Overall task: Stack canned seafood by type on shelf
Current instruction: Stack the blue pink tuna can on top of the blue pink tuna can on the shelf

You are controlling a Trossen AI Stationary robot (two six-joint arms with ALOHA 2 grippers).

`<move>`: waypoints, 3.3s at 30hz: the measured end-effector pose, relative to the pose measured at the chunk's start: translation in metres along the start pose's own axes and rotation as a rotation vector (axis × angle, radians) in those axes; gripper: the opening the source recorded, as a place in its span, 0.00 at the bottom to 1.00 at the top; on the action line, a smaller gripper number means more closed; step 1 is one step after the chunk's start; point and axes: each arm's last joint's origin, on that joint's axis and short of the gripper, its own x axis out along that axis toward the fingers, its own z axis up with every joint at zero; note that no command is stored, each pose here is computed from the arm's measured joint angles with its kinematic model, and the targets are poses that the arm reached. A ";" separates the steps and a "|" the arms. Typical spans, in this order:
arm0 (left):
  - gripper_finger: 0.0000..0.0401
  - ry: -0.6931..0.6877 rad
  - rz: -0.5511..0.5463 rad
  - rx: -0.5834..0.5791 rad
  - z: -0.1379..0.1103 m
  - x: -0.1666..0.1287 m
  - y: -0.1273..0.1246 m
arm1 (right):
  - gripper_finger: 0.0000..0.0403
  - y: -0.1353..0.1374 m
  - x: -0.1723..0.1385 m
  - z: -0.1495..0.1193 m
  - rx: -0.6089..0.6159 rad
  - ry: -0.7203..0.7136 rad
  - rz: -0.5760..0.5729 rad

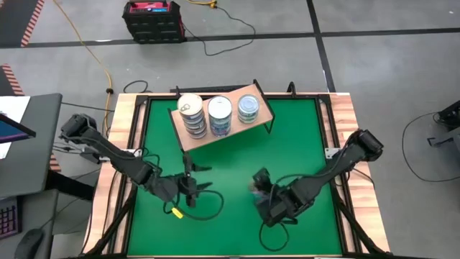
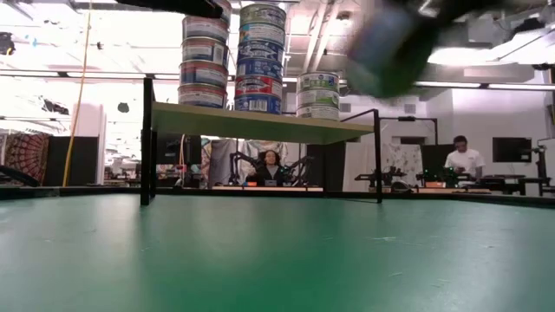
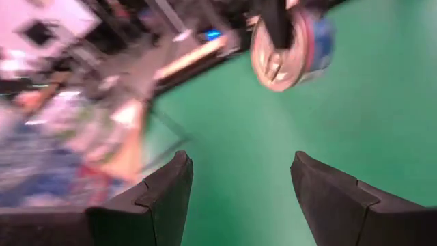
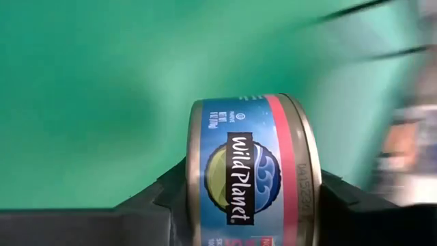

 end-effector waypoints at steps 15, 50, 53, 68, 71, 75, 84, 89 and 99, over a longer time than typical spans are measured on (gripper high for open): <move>0.59 -0.185 0.087 -0.139 0.030 -0.097 0.070 | 0.56 -0.145 -0.031 0.054 -0.104 -0.465 -0.677; 0.59 -0.142 0.382 -0.167 0.019 -0.126 0.131 | 0.56 -0.287 0.021 0.022 0.023 -0.390 -0.864; 0.59 -0.146 0.394 -0.122 0.022 -0.127 0.133 | 0.56 -0.292 0.023 0.017 0.040 -0.368 -0.860; 0.59 -0.168 0.391 -0.134 0.025 -0.128 0.134 | 0.65 -0.291 0.033 0.010 0.087 -0.363 -0.779; 0.59 -0.168 0.391 -0.132 0.025 -0.128 0.135 | 0.69 -0.290 0.033 0.011 0.089 -0.369 -0.767; 0.59 -0.186 0.370 -0.153 0.025 -0.128 0.134 | 0.74 -0.288 0.031 0.015 0.108 -0.412 -0.755; 0.59 -0.253 0.273 -0.174 0.027 -0.127 0.132 | 0.82 -0.285 0.031 0.017 0.155 -0.476 -0.710; 0.59 -0.252 0.276 -0.174 0.027 -0.127 0.132 | 0.82 -0.288 0.033 0.014 0.179 -0.497 -0.697; 0.59 -0.251 0.277 -0.175 0.027 -0.127 0.132 | 0.82 -0.289 0.032 0.015 0.201 -0.562 -0.670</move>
